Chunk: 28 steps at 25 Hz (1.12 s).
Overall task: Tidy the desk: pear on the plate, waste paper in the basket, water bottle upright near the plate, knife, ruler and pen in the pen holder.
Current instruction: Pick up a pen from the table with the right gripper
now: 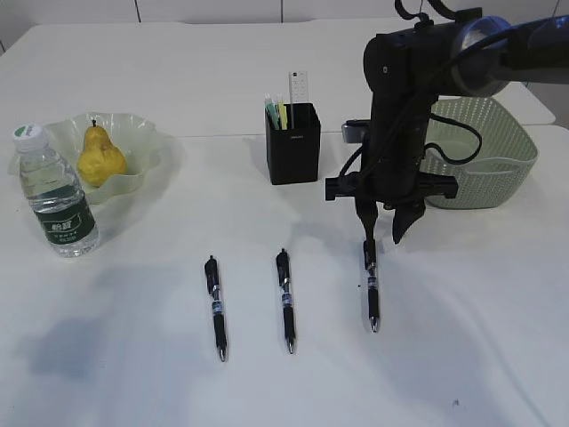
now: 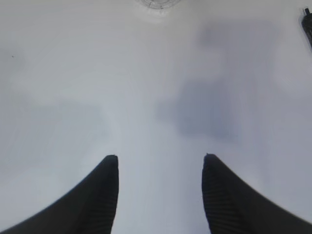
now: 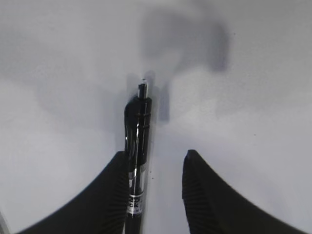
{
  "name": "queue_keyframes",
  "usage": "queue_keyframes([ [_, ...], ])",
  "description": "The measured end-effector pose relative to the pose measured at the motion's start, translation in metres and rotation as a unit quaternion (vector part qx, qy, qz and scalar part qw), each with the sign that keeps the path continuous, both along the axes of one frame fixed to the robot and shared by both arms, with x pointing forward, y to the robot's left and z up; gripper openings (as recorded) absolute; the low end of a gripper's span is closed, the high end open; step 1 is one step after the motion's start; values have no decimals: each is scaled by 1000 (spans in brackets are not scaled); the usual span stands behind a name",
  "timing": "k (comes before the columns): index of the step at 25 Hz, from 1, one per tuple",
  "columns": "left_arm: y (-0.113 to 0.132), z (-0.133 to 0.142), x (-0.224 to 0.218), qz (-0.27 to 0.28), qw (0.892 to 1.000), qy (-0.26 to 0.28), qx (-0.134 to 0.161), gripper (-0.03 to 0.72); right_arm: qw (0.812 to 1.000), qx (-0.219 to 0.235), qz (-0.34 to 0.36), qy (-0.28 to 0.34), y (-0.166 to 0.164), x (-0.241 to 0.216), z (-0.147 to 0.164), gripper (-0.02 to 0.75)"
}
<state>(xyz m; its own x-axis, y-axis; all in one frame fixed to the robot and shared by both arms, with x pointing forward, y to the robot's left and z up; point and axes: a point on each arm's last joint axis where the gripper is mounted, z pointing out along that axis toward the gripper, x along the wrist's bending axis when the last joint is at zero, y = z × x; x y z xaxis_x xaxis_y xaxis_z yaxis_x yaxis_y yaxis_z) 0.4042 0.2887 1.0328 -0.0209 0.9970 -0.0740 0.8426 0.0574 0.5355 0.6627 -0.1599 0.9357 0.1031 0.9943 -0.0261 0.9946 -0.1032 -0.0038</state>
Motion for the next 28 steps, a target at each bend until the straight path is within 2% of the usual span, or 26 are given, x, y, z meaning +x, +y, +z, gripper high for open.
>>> queue_keyframes([
  [3,0,0,0,-1,1000,0,3,384,1000,7,-3,2,1,0,0,307],
  [8,0,0,0,-1,1000,0,4,384,1000,21,-8,7,4,-1,0,377],
  [16,1,0,0,-1,1000,0,5,384,1000,19,-8,6,3,-1,0,386],
  [28,1,0,0,-1,1000,0,5,384,1000,13,-8,25,4,0,-17,386],
])
